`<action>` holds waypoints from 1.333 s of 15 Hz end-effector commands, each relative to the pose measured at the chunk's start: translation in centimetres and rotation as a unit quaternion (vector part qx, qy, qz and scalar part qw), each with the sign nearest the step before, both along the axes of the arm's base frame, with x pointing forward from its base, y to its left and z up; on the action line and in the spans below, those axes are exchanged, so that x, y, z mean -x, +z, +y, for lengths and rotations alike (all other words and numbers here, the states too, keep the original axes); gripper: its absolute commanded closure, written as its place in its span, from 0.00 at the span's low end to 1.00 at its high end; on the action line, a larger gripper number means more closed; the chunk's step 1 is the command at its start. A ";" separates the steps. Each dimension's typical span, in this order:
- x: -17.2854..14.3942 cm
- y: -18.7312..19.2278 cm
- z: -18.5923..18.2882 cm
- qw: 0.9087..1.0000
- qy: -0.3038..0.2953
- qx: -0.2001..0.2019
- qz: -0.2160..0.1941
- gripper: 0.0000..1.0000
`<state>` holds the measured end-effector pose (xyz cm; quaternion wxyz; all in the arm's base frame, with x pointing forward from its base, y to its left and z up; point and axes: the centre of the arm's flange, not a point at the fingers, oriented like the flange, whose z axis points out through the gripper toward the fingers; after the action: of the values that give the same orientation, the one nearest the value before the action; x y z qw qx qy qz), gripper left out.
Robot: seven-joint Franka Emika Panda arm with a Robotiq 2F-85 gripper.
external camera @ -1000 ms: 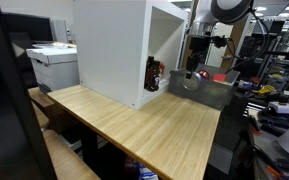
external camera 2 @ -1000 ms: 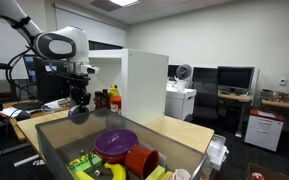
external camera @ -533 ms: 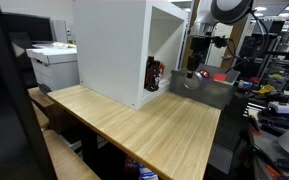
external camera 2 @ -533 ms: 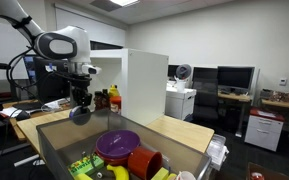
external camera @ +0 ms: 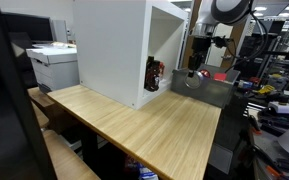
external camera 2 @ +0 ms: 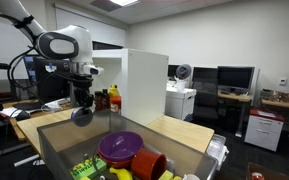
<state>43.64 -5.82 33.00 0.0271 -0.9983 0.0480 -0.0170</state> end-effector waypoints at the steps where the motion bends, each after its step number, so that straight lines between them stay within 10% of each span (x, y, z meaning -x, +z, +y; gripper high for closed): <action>1: -0.2 0.0 -1.6 1.000 -0.007 0.010 -0.007 0.88; 20: 0.1 -0.4 -4.1 0.999 -0.036 0.012 -0.007 0.88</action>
<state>43.38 -9.34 32.77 0.0266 -0.9957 0.0863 -0.0211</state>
